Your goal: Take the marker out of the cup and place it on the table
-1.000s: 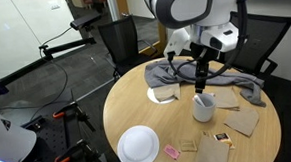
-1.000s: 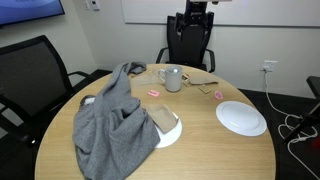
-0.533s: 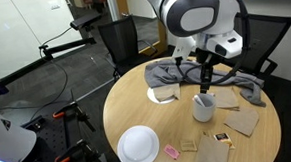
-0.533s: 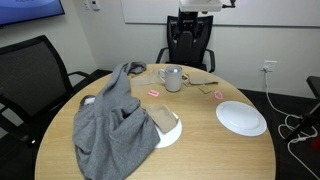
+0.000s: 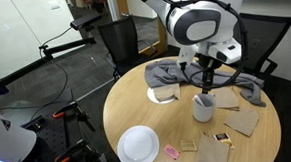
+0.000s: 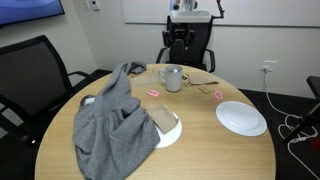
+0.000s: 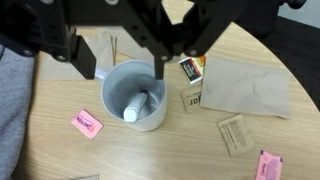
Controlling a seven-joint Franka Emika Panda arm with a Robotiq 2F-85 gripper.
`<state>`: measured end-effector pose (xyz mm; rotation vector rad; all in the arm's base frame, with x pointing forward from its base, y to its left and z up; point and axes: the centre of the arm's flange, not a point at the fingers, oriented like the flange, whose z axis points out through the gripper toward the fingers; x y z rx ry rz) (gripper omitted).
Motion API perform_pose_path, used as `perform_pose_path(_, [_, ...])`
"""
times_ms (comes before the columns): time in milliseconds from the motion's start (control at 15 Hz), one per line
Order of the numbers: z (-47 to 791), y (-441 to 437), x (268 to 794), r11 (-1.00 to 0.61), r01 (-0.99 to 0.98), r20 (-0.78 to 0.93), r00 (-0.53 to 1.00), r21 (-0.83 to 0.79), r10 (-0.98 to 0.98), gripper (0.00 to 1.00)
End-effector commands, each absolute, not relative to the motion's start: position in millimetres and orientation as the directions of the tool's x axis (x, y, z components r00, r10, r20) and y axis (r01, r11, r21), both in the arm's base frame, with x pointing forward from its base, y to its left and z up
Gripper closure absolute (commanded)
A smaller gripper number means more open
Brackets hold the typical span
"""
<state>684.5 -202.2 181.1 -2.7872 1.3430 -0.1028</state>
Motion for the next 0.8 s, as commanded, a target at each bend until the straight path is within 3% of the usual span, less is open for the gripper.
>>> perform_pose_path(0, [169.5,-203.6,698.1,-0.622,-0.779,-0.004,0.624,-0.078,-0.781,0.38])
perform_pose_path(733, [134.3,-195.5,693.6,-0.631,-0.776,-0.090,0.630,-0.029,-0.771,0.44])
